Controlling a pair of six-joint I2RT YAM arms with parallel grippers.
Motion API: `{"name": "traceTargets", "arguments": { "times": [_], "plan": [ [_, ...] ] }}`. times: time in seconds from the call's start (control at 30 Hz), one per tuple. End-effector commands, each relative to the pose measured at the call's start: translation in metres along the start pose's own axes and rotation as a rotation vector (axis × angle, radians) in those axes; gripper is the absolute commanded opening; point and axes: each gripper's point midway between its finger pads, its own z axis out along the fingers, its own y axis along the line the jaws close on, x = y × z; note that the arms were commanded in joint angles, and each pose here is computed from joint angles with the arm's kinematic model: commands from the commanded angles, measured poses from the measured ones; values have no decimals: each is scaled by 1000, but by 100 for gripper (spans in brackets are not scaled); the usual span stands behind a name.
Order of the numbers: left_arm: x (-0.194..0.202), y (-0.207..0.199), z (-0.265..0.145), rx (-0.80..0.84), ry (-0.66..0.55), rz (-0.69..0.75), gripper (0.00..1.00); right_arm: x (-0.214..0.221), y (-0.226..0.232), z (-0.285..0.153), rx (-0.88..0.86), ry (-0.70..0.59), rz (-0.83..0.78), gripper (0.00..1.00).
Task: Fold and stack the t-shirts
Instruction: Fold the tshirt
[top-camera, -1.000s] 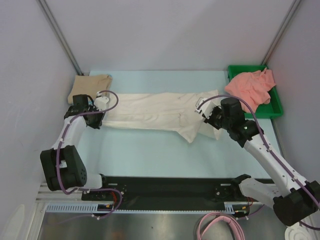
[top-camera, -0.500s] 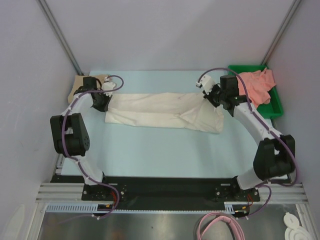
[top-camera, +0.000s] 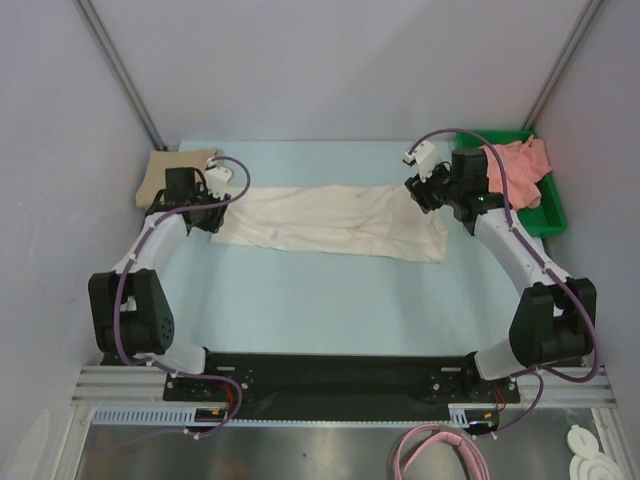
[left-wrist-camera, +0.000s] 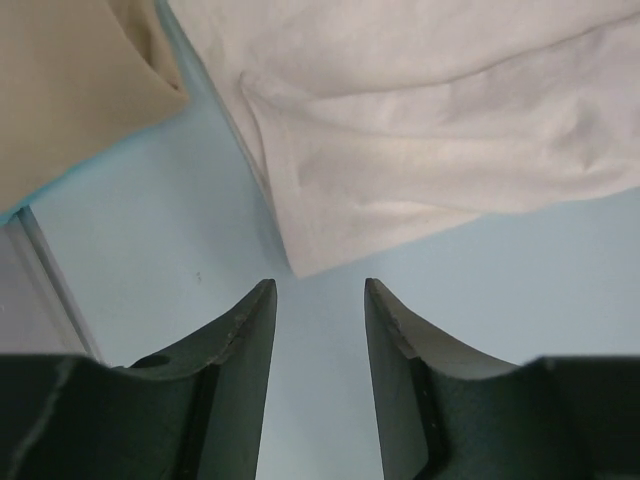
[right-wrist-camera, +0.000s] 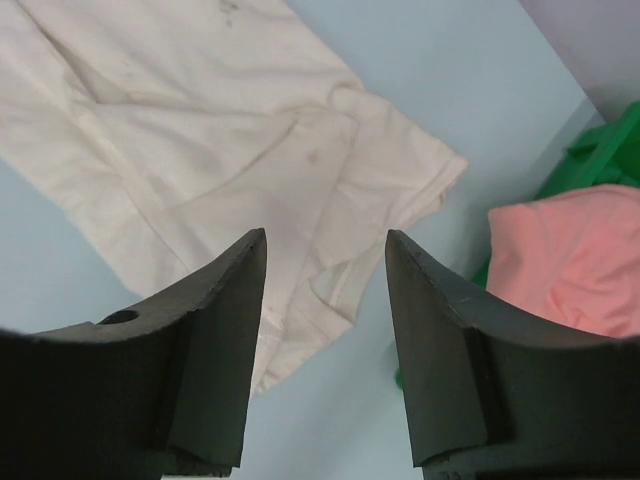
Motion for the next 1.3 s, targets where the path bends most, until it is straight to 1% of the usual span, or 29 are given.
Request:
{"name": "traceTargets", "arguments": {
  "times": [0.0,0.07,0.1,0.17,0.2,0.27,0.3,0.33,0.43,0.53,0.57,0.63,0.67,0.73,0.87,1.07,1.17,1.23,1.27],
  "plan": [
    [-16,-8,11,19,-42,10,45,-20,22,0,-117,-66,47,56],
    [-8,-12,27,43,-4,-9,41,-15,29,8,-151,-45,42,56],
    [-4,-14,32,55,10,-17,39,-8,37,18,-185,-11,43,55],
    [8,-19,45,80,54,-36,36,-1,44,29,-219,15,48,55],
    [16,-20,51,81,77,-41,35,10,51,39,-248,49,61,54],
    [26,-17,57,57,100,-41,34,11,56,48,-277,64,62,53],
    [30,-15,60,49,108,-42,34,20,61,57,-297,90,75,54],
    [38,-13,62,28,130,-42,33,19,63,61,-303,92,74,54],
    [42,-11,65,10,134,-40,33,24,72,69,-331,110,67,57],
    [39,-10,60,6,113,-41,39,23,75,69,-331,110,58,57],
    [35,-10,59,6,96,-40,44,23,77,69,-335,110,59,57],
    [28,-6,52,-15,64,-47,49,23,78,68,-336,109,57,58],
    [24,-2,51,-32,46,-49,51,23,78,69,-338,109,58,58],
    [17,5,53,-42,41,-65,51,25,80,71,-342,117,58,58],
    [27,12,65,-15,102,-116,43,32,83,76,-357,138,61,58],
    [40,17,80,16,132,-157,42,34,88,75,-378,143,62,58],
    [41,11,84,91,135,-180,41,33,89,74,-382,143,64,58],
    [43,7,86,138,150,-199,34,34,89,75,-381,144,63,58],
    [43,5,86,157,149,-207,25,35,89,74,-383,145,61,57]
  ]
}}
